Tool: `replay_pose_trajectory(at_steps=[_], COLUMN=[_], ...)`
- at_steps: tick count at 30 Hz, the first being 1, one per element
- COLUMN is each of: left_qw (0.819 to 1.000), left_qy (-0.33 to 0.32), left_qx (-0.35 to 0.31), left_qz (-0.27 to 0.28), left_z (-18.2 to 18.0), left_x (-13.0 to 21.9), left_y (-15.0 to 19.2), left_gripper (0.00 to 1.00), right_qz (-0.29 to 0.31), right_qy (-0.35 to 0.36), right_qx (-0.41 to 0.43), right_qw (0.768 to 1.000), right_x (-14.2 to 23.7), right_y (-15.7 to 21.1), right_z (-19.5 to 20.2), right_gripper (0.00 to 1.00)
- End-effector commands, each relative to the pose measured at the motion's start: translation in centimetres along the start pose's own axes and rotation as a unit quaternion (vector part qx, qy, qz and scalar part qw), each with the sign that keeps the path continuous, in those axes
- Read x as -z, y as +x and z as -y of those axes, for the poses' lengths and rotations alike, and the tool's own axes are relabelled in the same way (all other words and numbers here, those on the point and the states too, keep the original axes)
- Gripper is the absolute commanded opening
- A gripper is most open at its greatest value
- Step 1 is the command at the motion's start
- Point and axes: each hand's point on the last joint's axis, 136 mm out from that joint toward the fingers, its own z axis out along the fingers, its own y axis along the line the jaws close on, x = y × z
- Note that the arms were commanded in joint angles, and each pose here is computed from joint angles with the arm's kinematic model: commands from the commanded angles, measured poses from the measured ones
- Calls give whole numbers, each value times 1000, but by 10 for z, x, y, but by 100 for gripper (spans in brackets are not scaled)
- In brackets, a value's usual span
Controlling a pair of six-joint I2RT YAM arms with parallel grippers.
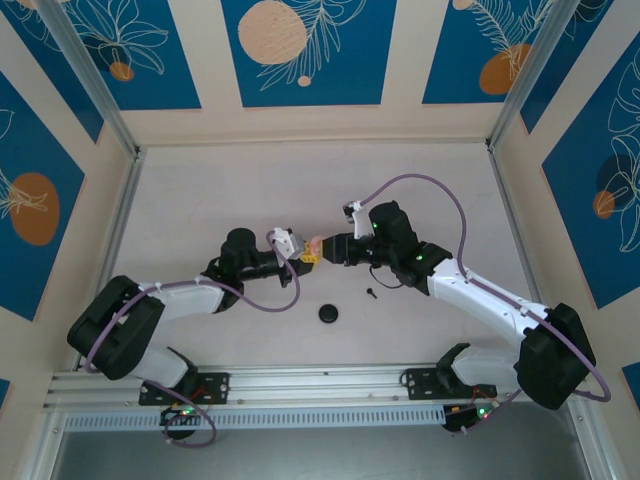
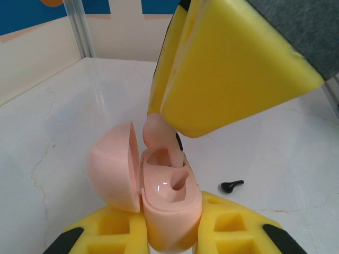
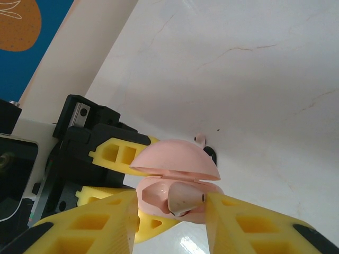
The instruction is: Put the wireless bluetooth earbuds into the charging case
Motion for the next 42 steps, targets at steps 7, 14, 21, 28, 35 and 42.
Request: replay_pose_trajectory(at_steps=[7, 14, 21, 28, 35, 42], left_qw=[1000, 1000, 1000, 1000, 1000, 1000], left_qy=[6, 6, 6, 5, 5, 6], left_qx=[-11, -13, -12, -12, -15, -16], left_qz=[10, 12, 11, 10, 11, 10], left_z=[7, 7, 8, 7, 8, 8], left_x=[2, 3, 3, 4, 4, 4], left_y=[-6, -8, -7, -6, -7, -6], left_gripper=[12, 12, 12, 12, 12, 12], right_qz=[8, 0, -1, 0, 0, -3], right_qy=[-24, -3, 17, 7, -9, -16], right_qx=[14, 3, -15, -17, -16, -27], right_qw=[1000, 1000, 1000, 1000, 1000, 1000], right_x=[4, 2, 1, 1, 4, 7], right_y=[-12, -9, -9, -10, -12, -15], right_z=[-17, -9, 0, -3, -9, -8], right_gripper=[37, 35, 32, 31, 40, 46])
